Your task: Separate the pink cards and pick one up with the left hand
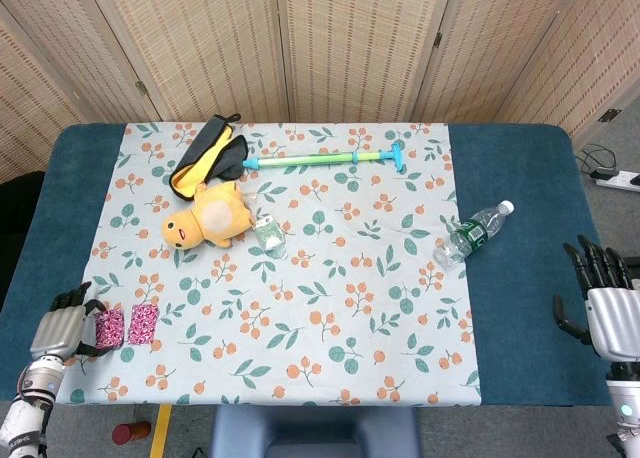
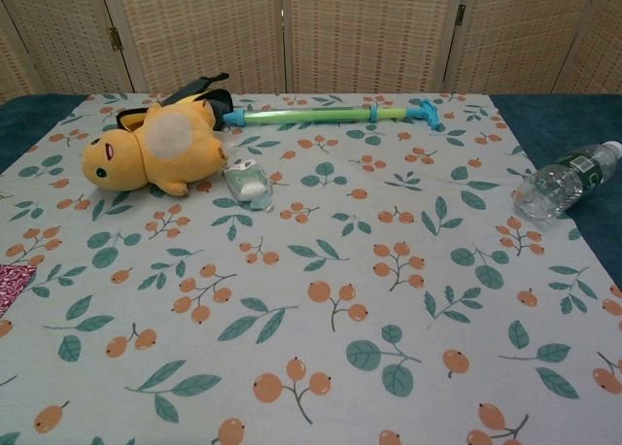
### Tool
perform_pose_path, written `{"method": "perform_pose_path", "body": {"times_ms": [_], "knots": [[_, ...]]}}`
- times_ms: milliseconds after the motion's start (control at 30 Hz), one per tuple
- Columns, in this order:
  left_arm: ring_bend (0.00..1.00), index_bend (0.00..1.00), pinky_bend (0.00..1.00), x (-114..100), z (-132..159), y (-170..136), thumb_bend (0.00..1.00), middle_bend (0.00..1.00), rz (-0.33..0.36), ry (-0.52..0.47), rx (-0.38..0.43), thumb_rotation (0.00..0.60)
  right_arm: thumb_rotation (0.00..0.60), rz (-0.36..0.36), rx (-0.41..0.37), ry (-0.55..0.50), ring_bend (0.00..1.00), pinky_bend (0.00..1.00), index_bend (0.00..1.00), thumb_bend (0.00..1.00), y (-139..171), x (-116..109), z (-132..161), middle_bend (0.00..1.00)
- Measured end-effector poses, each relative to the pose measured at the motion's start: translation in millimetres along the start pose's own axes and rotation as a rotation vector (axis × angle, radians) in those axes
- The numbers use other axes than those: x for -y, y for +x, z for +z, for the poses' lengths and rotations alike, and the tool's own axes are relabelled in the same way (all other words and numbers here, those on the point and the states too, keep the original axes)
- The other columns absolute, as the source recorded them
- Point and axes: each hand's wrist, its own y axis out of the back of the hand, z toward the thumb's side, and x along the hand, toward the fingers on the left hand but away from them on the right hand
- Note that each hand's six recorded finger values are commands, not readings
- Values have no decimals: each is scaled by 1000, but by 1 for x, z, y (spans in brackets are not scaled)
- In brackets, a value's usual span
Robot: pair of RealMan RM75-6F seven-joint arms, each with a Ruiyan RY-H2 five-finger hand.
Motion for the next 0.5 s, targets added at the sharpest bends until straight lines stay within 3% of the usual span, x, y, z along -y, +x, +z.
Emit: {"method": "perform_pose_path", "body": {"times_ms": [500], "knots": [[0, 308, 0, 2, -9, 0, 135, 0, -14, 5, -14, 598, 481, 0, -2, 1, 0, 0, 2, 550, 1, 0, 2, 0]]}}
